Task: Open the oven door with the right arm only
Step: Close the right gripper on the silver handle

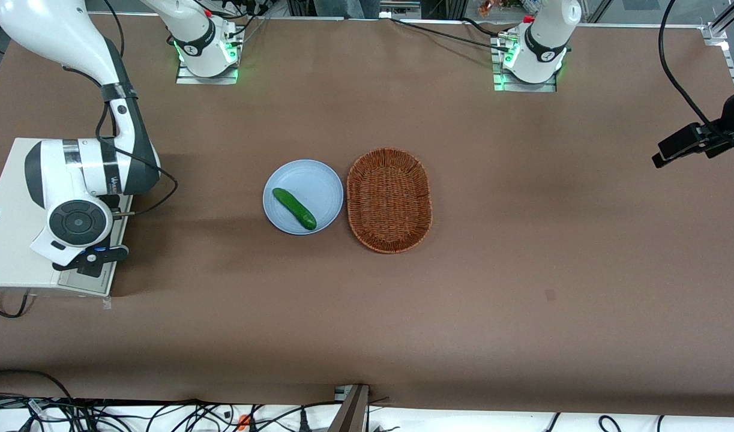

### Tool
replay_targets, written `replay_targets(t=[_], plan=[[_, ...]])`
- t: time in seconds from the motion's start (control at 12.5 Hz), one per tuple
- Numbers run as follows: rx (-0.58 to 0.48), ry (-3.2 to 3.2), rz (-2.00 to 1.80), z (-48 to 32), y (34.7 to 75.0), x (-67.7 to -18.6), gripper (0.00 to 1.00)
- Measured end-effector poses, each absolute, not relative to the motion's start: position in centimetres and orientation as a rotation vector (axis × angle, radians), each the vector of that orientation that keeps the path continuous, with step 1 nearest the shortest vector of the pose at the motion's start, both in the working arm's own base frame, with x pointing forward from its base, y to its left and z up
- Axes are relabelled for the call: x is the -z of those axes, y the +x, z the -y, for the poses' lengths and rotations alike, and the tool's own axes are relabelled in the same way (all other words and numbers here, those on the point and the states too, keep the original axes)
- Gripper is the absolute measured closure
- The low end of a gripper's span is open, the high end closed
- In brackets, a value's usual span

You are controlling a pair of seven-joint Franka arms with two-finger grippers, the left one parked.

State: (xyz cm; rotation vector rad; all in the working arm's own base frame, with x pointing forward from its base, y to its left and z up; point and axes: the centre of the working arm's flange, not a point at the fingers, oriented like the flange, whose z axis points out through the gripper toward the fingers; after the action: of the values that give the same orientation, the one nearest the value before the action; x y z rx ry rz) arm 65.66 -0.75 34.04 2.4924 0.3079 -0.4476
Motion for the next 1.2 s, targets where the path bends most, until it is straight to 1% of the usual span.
replay_targets(t=[0.72,1.2], plan=[[0.440,2.513,-0.299,1.3,65.9,-33.4,0.99],[0.425,2.591,-0.263,-0.6,66.0,-33.0,0.99]])
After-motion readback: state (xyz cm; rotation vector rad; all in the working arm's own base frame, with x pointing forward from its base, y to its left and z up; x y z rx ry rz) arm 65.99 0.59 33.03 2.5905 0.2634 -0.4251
